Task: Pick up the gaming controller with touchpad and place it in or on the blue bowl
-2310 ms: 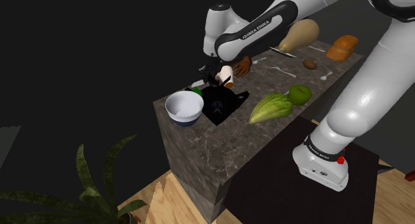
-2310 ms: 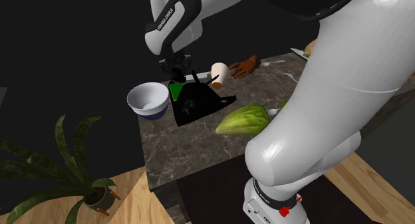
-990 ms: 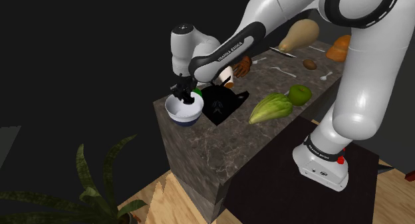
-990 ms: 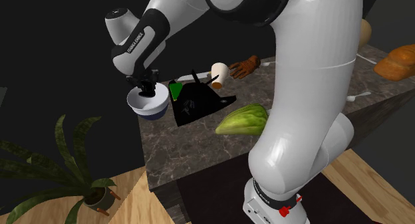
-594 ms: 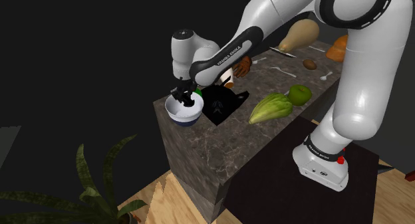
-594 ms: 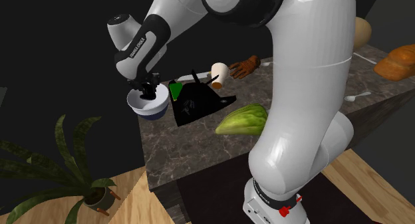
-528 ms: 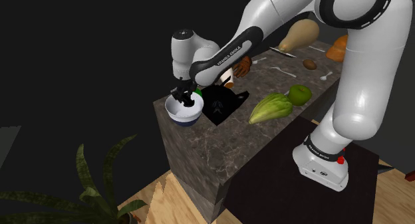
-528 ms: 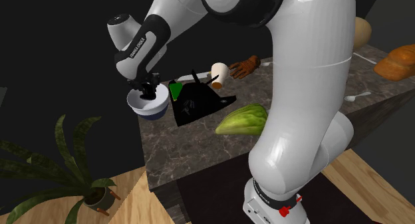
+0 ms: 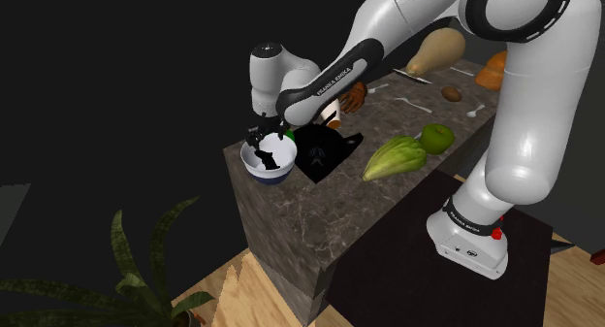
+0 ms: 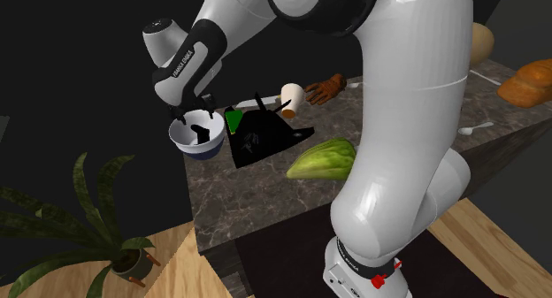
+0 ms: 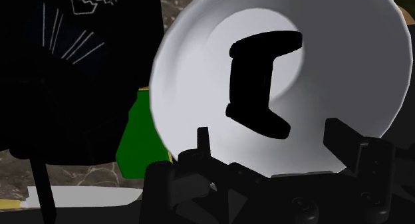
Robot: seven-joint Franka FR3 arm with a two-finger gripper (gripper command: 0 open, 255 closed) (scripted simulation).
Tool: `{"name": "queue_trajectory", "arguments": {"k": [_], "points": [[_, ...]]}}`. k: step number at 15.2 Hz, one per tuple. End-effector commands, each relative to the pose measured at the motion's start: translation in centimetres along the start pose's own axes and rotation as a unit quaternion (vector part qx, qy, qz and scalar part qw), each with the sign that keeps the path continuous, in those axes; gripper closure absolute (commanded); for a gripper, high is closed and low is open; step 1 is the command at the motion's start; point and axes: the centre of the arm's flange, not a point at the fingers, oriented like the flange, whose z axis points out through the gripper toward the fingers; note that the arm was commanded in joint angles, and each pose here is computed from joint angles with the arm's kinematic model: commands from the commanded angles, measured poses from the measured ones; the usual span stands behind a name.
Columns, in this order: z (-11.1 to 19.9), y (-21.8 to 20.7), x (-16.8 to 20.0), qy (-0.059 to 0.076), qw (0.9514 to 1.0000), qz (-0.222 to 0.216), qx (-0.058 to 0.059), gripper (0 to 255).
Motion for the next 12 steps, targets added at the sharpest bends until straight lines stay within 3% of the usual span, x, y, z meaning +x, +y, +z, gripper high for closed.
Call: {"name": "queue_trajectory", "arguments": {"k": [1,4,12], "points": [[-1.3,0.0,0.0,0.0,1.0,0.0,0.0,0],[-5.0,0.0,0.0,0.0,1.0,0.0,0.0,0],[-5.0,0.0,0.0,0.0,1.0,0.0,0.0,0]]}}
